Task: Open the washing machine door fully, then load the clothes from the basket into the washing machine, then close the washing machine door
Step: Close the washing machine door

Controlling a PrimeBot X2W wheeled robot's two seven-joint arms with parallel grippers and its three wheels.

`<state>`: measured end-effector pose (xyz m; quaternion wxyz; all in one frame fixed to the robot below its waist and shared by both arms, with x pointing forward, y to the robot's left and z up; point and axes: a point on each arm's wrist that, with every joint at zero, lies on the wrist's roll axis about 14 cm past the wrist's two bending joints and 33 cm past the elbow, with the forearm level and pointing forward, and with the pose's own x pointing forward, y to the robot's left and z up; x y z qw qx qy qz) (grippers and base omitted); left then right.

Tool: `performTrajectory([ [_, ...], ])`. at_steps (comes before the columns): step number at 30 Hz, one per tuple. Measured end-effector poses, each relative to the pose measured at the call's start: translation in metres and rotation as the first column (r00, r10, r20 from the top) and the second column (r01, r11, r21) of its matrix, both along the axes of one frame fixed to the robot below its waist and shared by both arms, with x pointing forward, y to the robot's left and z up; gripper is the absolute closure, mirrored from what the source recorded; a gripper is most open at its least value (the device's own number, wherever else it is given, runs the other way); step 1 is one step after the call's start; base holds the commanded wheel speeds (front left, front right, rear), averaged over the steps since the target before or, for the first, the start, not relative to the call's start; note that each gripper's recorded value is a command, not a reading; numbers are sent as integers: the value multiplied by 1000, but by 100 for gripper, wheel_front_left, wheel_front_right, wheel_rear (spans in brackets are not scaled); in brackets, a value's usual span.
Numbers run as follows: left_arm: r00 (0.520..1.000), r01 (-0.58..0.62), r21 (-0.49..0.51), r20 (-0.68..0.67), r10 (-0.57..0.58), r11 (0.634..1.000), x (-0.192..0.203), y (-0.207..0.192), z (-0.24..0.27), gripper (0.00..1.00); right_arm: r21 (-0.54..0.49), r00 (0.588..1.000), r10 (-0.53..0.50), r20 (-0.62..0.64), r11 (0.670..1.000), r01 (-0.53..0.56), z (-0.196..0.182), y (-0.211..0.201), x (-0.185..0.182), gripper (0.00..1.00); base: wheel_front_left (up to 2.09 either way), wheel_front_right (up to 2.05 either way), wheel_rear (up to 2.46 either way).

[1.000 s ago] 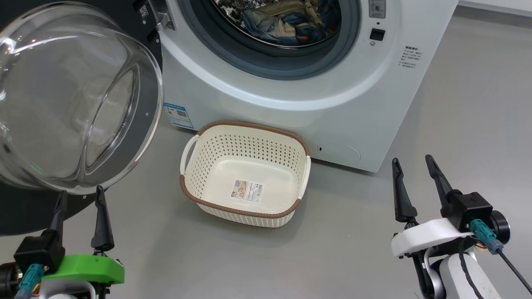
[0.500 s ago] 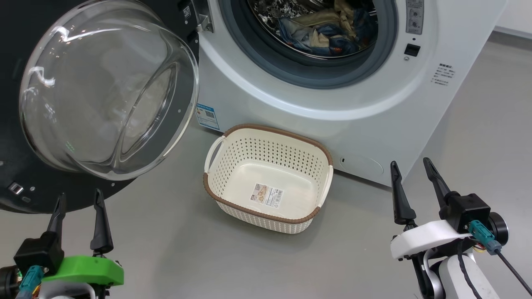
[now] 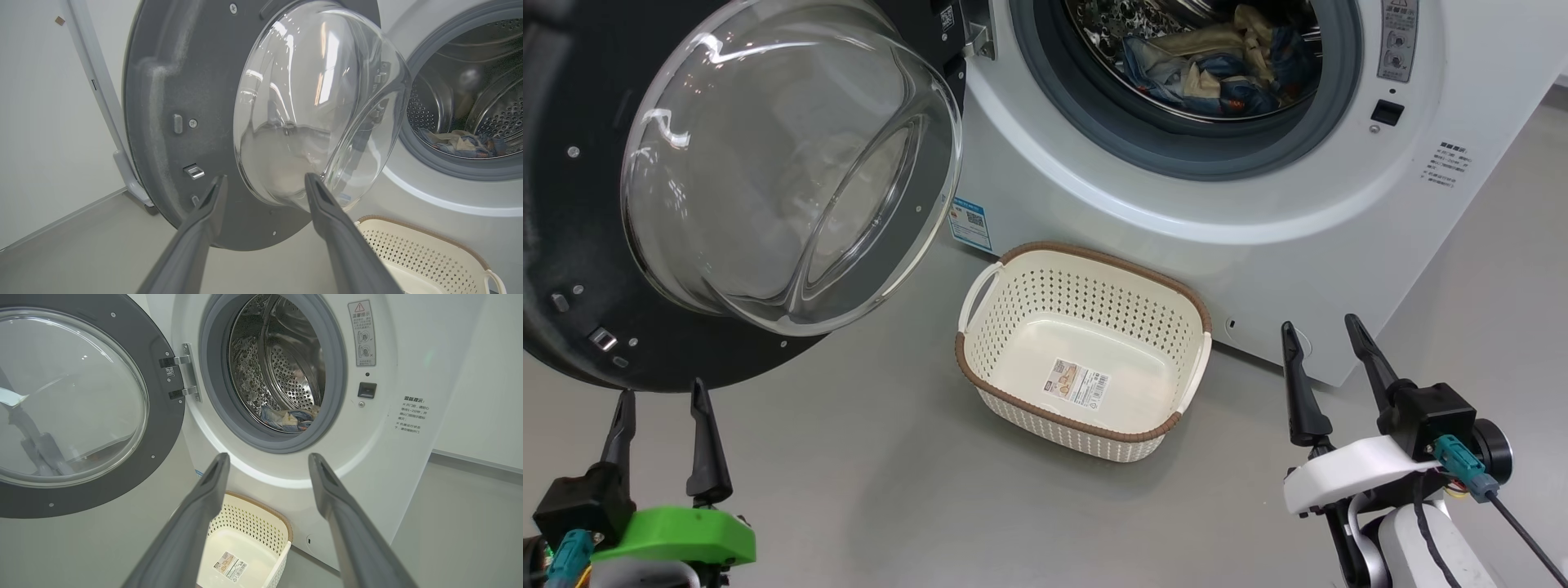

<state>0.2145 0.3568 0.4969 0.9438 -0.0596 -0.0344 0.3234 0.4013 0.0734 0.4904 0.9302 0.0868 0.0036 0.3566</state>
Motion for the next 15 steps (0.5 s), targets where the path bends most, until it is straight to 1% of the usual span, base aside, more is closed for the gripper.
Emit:
performTrajectory([
  [5, 1000, -21, -8, -10, 20, 1000, -7, 2, -4, 0, -1, 1000, 15, -5, 1000, -15, -2, 3, -3, 0, 0, 0, 0],
  [15, 1000, -28, -11, -9, 28, 1000, -8, 3, -4, 0, -7, 1000, 19, -14, 1000, -19, -6, 4, -3, 0, 0, 0, 0],
])
